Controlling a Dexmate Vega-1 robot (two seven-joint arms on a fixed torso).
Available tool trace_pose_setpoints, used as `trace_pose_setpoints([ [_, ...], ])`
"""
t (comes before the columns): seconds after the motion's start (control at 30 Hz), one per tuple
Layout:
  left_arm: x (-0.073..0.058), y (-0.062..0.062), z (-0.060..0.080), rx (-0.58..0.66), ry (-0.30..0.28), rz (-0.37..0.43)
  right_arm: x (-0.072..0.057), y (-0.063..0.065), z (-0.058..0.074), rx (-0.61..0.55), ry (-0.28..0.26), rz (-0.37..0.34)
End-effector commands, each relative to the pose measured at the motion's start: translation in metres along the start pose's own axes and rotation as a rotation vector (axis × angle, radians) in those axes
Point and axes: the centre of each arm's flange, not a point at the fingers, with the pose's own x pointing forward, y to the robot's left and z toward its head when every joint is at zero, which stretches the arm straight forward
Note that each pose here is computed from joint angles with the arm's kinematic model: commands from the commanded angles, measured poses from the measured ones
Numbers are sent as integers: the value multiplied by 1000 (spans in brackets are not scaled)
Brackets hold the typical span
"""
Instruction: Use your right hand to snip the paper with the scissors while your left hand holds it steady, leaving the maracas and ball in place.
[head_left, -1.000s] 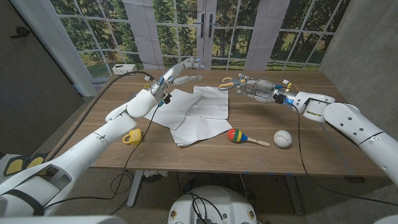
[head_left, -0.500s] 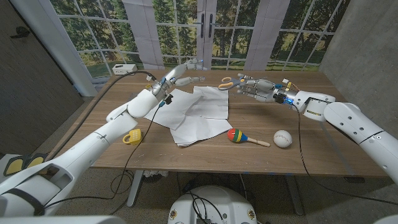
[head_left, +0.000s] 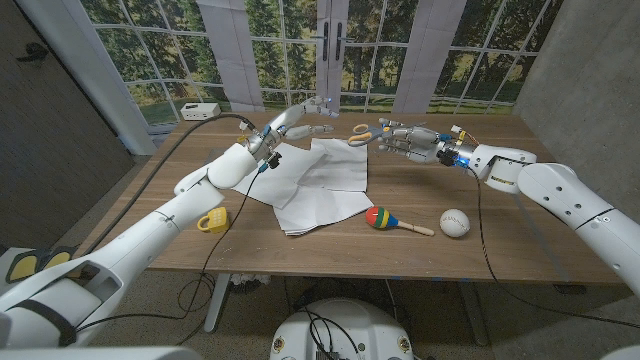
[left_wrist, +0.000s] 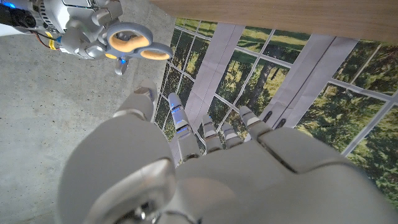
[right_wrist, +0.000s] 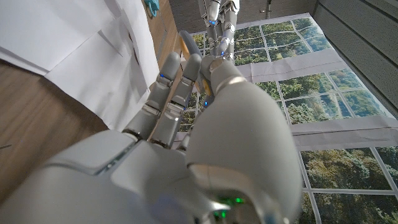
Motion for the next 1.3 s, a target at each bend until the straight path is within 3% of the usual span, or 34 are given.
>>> trace_pose_setpoints([
  [0.03, 3, -4, -1, -10, 0, -16, 6, 4, 2, -12, -5, 23],
  [1.3, 8, -11, 1, -14, -10, -60, 20, 12, 9, -81, 23, 66],
])
